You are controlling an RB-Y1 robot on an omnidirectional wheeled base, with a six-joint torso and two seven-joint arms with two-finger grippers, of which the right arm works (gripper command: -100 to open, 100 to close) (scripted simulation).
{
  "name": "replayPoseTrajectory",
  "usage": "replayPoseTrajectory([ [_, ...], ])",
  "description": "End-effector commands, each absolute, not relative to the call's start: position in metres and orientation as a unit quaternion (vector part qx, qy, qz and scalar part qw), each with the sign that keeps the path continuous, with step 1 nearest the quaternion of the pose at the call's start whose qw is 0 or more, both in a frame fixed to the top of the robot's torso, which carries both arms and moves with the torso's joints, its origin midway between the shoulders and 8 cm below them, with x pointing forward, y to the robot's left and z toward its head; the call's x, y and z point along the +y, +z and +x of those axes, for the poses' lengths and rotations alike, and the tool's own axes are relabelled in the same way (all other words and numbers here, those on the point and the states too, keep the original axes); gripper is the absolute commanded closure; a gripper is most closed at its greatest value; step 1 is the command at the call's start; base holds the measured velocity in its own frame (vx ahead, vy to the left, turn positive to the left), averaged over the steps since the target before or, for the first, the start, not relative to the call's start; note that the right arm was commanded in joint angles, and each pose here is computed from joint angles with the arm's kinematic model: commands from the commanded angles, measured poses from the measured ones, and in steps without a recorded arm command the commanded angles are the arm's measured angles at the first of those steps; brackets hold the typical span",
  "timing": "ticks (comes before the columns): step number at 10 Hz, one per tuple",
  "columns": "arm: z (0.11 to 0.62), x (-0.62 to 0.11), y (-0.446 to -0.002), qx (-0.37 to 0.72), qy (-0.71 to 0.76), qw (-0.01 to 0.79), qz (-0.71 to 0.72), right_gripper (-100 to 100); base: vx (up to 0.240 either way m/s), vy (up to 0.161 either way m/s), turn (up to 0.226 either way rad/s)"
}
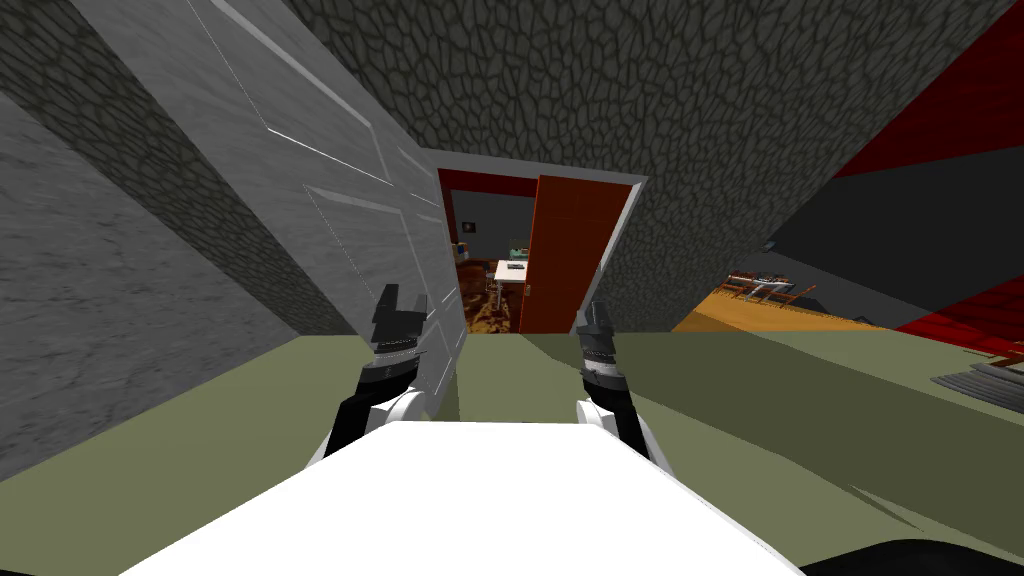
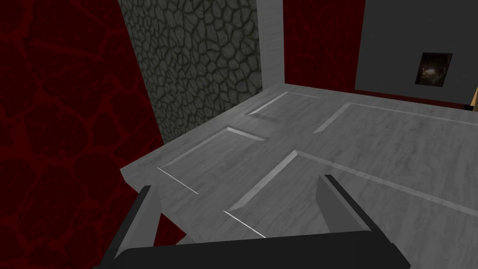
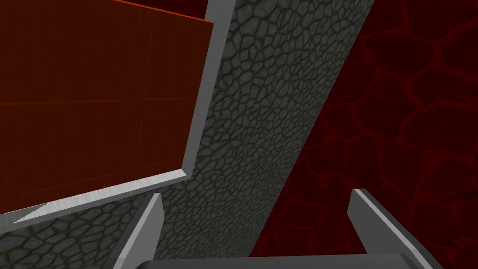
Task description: Pull the door open
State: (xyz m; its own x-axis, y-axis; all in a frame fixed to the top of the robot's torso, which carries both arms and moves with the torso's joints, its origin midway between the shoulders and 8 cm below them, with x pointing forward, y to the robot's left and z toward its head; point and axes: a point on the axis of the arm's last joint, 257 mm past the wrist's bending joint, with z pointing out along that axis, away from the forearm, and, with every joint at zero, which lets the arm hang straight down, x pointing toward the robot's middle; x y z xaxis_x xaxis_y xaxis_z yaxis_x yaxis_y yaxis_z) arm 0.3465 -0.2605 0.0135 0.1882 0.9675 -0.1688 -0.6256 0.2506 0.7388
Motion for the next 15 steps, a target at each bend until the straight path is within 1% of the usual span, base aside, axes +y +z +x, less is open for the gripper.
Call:
replayPoseTrajectory([
  [1, 0.352, -0.260, 0.005, 0.326, 0.551, 0.719, 0.269, -100, 0.061, 0.032, 0.039],
  [5, 0.367, -0.260, -0.021, 0.344, 0.553, 0.707, 0.276, -100, 0.171, -0.009, -0.014],
  [15, 0.401, -0.263, -0.086, 0.385, 0.554, 0.676, 0.298, -100, 0.106, 0.006, -0.003],
])
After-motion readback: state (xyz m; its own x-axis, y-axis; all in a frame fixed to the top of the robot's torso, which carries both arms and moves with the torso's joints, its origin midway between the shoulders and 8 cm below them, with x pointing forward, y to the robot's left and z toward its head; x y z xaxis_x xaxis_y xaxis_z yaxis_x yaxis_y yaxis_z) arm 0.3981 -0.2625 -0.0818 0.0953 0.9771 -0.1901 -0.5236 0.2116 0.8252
